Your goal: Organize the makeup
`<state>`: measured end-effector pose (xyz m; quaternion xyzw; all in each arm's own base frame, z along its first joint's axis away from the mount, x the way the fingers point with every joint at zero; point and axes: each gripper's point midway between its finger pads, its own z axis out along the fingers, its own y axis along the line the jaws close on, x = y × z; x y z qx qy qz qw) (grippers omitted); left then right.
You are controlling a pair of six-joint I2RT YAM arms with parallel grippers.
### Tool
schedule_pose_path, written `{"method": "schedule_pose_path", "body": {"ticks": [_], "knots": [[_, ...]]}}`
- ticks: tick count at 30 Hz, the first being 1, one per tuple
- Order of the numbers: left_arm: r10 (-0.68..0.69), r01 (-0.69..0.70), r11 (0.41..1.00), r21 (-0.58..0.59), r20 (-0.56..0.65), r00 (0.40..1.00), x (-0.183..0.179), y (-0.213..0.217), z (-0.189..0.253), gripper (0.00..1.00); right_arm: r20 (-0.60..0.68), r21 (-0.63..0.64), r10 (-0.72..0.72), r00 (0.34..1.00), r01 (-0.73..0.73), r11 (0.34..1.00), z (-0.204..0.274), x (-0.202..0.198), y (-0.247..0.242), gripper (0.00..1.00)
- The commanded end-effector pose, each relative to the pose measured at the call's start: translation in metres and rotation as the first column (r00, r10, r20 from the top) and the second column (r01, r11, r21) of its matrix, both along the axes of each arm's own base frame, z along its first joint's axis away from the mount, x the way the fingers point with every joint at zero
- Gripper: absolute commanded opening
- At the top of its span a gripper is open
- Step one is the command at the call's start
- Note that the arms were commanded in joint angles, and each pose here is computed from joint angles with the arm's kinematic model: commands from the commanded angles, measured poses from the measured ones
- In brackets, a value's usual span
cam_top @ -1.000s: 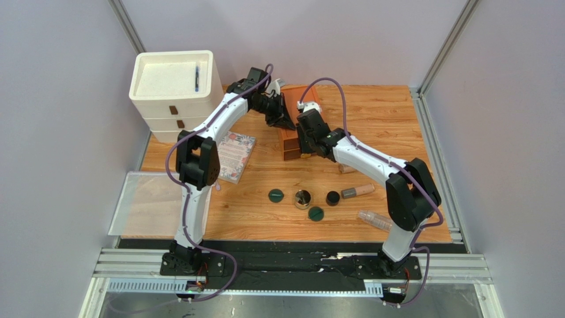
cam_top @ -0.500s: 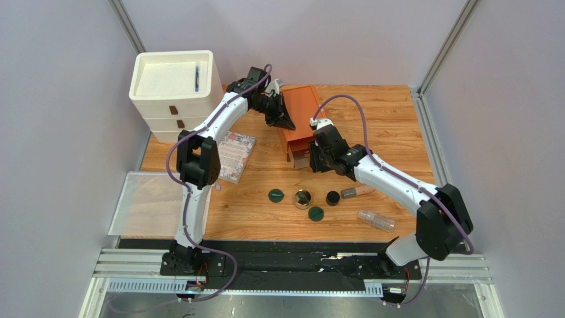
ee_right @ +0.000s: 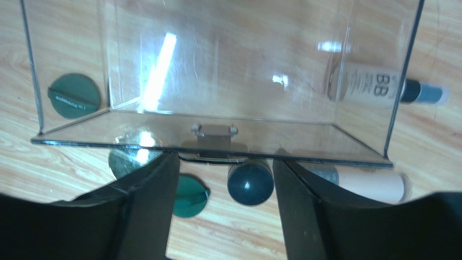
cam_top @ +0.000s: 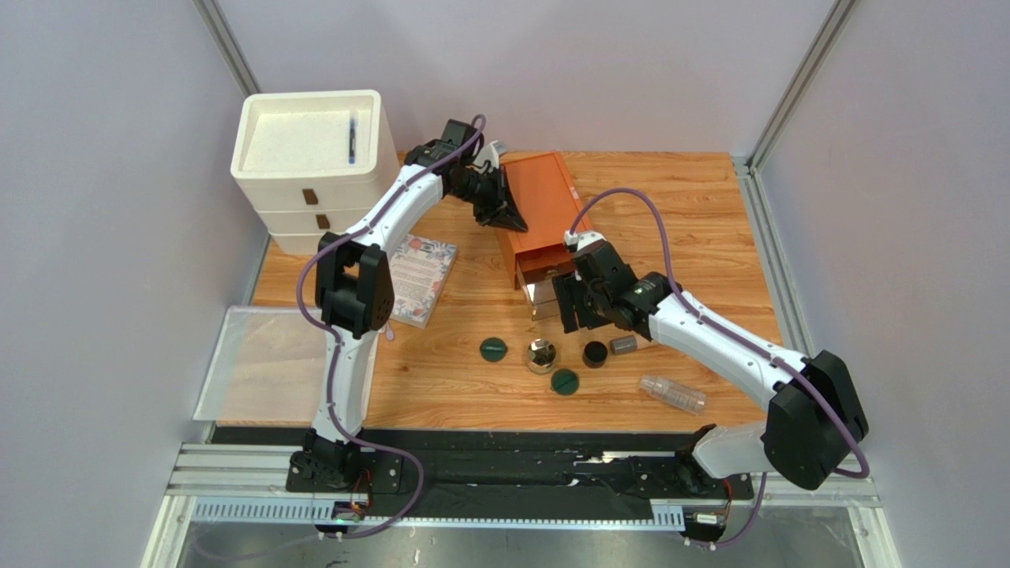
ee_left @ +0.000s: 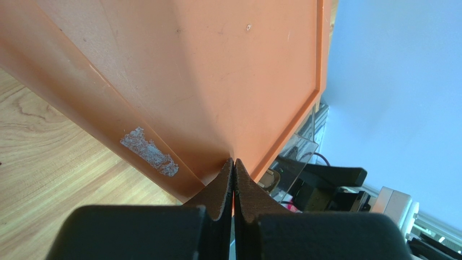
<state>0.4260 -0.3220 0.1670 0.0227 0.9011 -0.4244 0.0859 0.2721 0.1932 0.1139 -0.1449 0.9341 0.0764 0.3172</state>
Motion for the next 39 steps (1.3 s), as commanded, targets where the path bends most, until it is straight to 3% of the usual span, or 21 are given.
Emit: {"method": "schedule_pose_path", "body": {"ticks": [1,7,11,14,17,21,26,28,32,39], "knots": [[0.043,-0.042,0.996,0.084,-0.01,0.999,0.001,0.014,-0.011,0.0,0.043,0.027,0.011,0.999,-0.012,1.0,0.035,-0.007,-0.006,0.71],[0.031,-0.03,0.996,0.079,-0.011,0.999,-0.001,0.014,-0.01,0.0,0.137,0.041,-0.034,0.99,0.028,0.999,0.069,-0.018,-0.029,0.78],[0.016,-0.015,0.996,0.091,-0.006,1.0,-0.005,0.017,-0.009,0.0,0.178,0.088,-0.153,0.972,0.14,0.986,0.083,-0.018,-0.056,0.79],[-0.001,0.002,0.995,0.103,-0.009,1.0,-0.008,0.02,-0.01,0.0,0.129,0.124,-0.267,0.955,0.252,0.96,0.077,-0.011,-0.077,0.79],[-0.014,0.016,0.993,0.116,-0.016,1.0,-0.012,0.023,-0.013,0.0,0.015,0.173,-0.427,0.904,0.418,0.892,0.064,0.003,-0.104,0.79],[-0.03,0.033,0.991,0.131,-0.03,0.999,-0.018,0.026,-0.016,0.0,-0.22,0.249,-0.551,0.805,0.593,0.766,0.049,0.022,-0.121,0.79],[-0.044,0.048,0.988,0.146,-0.032,0.999,-0.02,0.03,-0.018,0.0,-0.403,0.297,-0.568,0.718,0.689,0.661,0.047,0.055,-0.108,0.8],[-0.048,0.053,0.987,0.151,-0.037,0.998,-0.022,0.033,-0.019,0.0,-0.463,0.286,-0.582,0.669,0.734,0.616,0.045,0.072,-0.102,0.84],[-0.044,0.049,0.988,0.149,-0.04,0.998,-0.02,0.036,-0.019,0.0,-0.635,0.212,-0.583,0.507,0.84,0.5,0.023,0.082,-0.091,0.83],[-0.047,0.052,0.988,0.148,-0.035,0.998,-0.019,0.043,-0.016,0.0,-0.734,0.115,-0.602,0.313,0.932,0.345,-0.006,0.085,-0.084,0.81]]}}
